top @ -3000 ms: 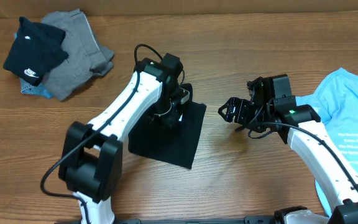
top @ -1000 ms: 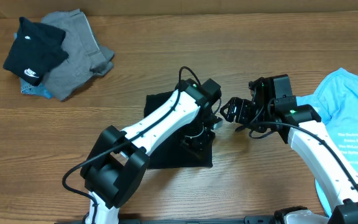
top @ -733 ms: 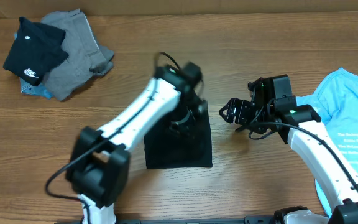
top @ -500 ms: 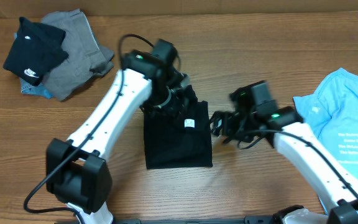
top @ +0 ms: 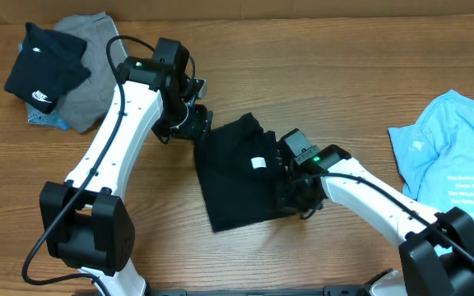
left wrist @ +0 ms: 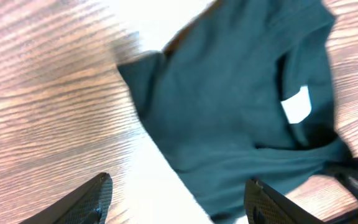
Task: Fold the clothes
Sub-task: 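Grasp the folded black shirt's sides with both grippers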
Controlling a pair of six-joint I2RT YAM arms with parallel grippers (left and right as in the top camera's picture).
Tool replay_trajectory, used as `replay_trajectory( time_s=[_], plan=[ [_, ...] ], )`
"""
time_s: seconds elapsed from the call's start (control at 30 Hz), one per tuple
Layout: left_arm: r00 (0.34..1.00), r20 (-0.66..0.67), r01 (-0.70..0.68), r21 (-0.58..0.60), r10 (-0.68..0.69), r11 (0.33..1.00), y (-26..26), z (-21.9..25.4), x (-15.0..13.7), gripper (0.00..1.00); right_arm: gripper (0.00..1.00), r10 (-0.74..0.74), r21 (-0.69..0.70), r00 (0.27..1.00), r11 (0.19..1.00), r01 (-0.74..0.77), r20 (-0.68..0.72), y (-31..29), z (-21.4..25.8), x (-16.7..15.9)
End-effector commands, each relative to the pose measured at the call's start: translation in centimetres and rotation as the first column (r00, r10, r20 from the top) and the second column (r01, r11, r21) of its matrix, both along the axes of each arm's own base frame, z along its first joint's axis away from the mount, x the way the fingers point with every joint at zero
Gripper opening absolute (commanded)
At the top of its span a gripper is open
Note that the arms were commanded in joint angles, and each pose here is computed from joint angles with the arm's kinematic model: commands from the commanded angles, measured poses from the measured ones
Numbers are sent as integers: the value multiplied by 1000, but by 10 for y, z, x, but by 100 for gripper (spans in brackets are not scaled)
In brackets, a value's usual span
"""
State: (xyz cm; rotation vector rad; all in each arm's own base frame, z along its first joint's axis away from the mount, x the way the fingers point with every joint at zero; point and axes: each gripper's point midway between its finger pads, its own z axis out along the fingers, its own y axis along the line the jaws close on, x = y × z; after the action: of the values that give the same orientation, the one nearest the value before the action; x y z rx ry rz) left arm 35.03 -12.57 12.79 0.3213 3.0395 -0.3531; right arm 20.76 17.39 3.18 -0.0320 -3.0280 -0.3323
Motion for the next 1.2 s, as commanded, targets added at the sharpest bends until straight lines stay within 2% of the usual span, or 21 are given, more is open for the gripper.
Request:
replay_trajectory(
  time_s=[0.0, 0.03, 0.13, 0.23, 0.3, 0.37, 0.47, 0.6, 0.7, 0.8, 0.83, 0.9, 1.0, 1.03, 1.07, 1.13, 1.17],
  plan=[
    [1000, -12, 21, 20, -20, 1000, 4, -12, -8, 72, 59, -84, -108, 996, 990, 86, 29, -26, -1, 10],
    [1000, -18, 21, 14, -21, 1000, 3, -17, -9, 72, 64, -79, -111, 997, 990, 82, 24, -26, -1, 9],
    [999, -30, 23, -15, -23, 1000, -1, -31, -13, 72, 65, -77, -116, 997, 990, 80, 32, -27, 1, 10],
    [999, -27, 23, -35, -24, 999, -4, -47, -15, 72, 66, -93, -121, 990, 987, 106, 109, -32, 17, 27],
    [1000, -16, 25, -37, -26, 999, -4, -59, -15, 71, 68, -91, -77, 980, 991, 106, 177, -30, 35, 44],
    [1000, -9, 26, -42, -27, 999, -4, -70, -16, 66, 78, -82, -17, 965, 996, 89, 251, -24, 54, 62],
    [999, -5, 34, -113, -35, 993, -15, -82, -20, 50, 76, -64, 126, 929, 992, 19, 364, 0, 77, 93],
    [998, 52, 42, -136, -36, 990, -19, -88, -10, 30, 71, -75, 224, 888, 974, -32, 453, 23, 85, 120],
    [994, 104, 49, -144, -34, 988, -22, -86, 2, 26, 70, -84, 240, 871, 970, -40, 484, 30, 79, 136],
    [991, 133, 52, -151, -32, 987, -24, -84, 9, 30, 67, -89, 253, 860, 966, -48, 503, 39, 64, 154],
    [991, 131, 46, -152, -26, 987, -24, -84, 9, 34, 66, -88, 258, 862, 965, -50, 500, 42, 58, 157],
    [991, 128, 45, -152, -26, 987, -24, -84, 8, 49, 64, -88, 266, 867, 963, -52, 490, 47, 42, 163],
    [993, 115, 44, -149, -27, 988, -23, -85, 5, 57, 63, -88, 276, 867, 959, -58, 490, 54, 23, 173],
    [994, 108, 43, -148, -27, 988, -22, -85, 3, 60, 61, -87, 290, 867, 955, -68, 491, 57, 20, 175],
    [995, 99, 42, -145, -27, 989, -22, -86, 1, 62, 53, -88, 303, 865, 950, -77, 493, 60, 21, 176],
    [996, 81, 39, -140, -28, 989, -20, -87, -3, 65, 24, -92, 317, 856, 945, -87, 509, 63, 24, 180],
    [997, 73, 38, -138, -28, 990, -20, -87, -5, 67, 6, -95, 319, 849, 943, -90, 520, 63, 27, 183]
  ],
)
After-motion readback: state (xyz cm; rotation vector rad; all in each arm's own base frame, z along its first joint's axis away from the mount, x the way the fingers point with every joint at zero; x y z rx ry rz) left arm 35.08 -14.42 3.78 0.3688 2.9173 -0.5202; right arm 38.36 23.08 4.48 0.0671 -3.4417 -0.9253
